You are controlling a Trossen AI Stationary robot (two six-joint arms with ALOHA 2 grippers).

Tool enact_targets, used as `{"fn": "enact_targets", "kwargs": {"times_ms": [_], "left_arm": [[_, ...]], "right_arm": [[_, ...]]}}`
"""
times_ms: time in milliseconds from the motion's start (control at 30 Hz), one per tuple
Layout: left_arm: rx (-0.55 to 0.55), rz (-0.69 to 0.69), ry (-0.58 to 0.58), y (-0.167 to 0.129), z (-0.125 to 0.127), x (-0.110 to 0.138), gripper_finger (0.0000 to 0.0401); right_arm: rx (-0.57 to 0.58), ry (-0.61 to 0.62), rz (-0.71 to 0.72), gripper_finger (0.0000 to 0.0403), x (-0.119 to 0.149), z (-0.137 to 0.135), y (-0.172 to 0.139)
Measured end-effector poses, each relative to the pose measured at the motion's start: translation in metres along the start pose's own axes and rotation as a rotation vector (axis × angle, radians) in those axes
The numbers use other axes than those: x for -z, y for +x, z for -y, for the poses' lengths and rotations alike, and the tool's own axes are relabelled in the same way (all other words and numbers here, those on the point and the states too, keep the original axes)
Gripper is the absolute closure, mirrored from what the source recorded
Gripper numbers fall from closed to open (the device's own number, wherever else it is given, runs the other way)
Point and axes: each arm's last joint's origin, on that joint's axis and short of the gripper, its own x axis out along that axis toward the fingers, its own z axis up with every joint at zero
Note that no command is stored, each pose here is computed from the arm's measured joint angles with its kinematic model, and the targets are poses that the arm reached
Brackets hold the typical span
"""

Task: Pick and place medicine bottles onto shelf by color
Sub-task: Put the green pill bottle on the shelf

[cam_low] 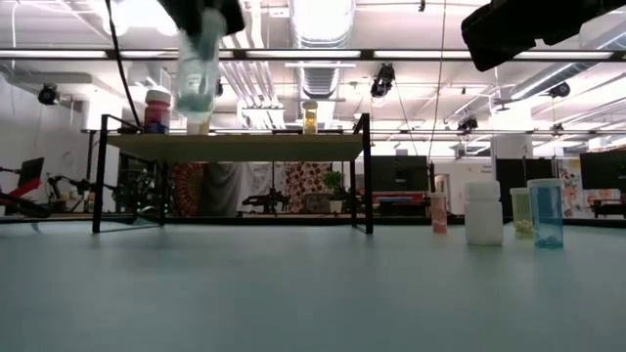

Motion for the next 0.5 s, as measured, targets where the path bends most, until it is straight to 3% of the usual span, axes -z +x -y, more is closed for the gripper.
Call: {"fn": "enact_targets", "kwargs": {"times_ms": [233,367,500], "left_arm": [[-0.093,-0.016,0.094,-0.069,-0.068,-0.039,0.0307],[-0.218,0.024,0.124,-0.107,-0.122,-0.053,0.0306],[-0.319,0.045,0.070,-0.130,-0.185,-0.056,0.0306]], "right_arm": [[0.000,0.007,0.006,0.0394,-0.001,0.000,0.000],[0.000,0.019,0.006,0.0394,-0.001,0.000,0.000],[0.000,0.025,0.007,0.0394,-0.001,0.000,0.000]]}}
